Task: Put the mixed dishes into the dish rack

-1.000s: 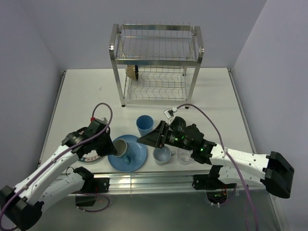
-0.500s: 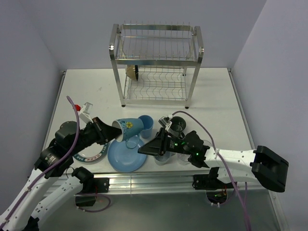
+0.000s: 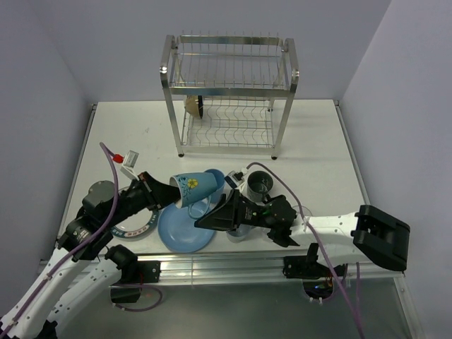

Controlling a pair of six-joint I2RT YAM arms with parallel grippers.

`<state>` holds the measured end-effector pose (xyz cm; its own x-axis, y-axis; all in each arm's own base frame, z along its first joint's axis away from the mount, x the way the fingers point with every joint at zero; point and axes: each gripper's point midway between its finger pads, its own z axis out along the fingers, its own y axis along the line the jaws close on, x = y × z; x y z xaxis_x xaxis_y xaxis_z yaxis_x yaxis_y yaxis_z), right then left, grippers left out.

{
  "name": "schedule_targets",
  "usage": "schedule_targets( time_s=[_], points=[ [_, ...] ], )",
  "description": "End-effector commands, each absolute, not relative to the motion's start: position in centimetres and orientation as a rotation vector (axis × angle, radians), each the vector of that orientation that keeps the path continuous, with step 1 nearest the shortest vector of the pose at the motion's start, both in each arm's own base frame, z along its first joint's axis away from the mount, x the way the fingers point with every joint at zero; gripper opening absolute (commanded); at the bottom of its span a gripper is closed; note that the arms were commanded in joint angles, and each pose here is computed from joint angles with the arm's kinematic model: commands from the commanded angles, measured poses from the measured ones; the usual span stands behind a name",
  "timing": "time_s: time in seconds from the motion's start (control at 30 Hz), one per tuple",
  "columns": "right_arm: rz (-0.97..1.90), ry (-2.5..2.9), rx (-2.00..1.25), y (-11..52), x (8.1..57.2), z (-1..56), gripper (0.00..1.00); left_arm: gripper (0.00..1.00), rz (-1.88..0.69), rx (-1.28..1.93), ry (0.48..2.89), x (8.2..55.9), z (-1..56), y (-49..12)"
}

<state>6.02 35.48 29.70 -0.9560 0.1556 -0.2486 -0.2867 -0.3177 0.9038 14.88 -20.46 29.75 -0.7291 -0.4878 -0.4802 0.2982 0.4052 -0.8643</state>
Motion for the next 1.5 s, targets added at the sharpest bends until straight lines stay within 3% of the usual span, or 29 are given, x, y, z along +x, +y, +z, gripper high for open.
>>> schedule_targets(
  time_s=[0.0, 0.2, 0.5, 0.7, 0.83, 0.97, 1.47],
  points=[
    [2.439, 1.405, -0.175, 35.0, 6.0, 34.1, 0.62, 0.0, -1.549, -0.1, 1.758, 14.0, 34.3, -21.0],
    [2.504, 1.304, -0.139, 35.4, 6.3, 35.5, 0.51, 0.0, -1.525, -0.103, 1.768, 13.7, 33.8, -20.6],
    [2.535, 1.202, -0.111, 34.8, 5.9, 36.7, 0.49, 0.0, -1.51, -0.111, 1.762, 13.7, 33.6, -20.2],
    [2.525, 1.191, -0.115, 34.1, 5.7, 37.2, 0.5, 0.0, -1.489, -0.11, 1.76, 13.5, 33.7, -19.8],
    [2.495, 1.213, -0.155, 34.0, 5.1, 37.4, 0.59, 0.0, -1.453, -0.125, 1.751, 13.8, 34.2, -19.3],
    [2.462, 1.229, -0.175, 33.9, 4.5, 37.9, 0.63, 0.0, -1.449, -0.116, 1.748, 13.9, 34.7, -19.5],
    [2.44, 1.188, -0.201, 33.8, 4.4, 39.6, 0.62, 0.0, -1.516, -0.095, 1.726, 13.3, 35.0, -20.0]
  ],
)
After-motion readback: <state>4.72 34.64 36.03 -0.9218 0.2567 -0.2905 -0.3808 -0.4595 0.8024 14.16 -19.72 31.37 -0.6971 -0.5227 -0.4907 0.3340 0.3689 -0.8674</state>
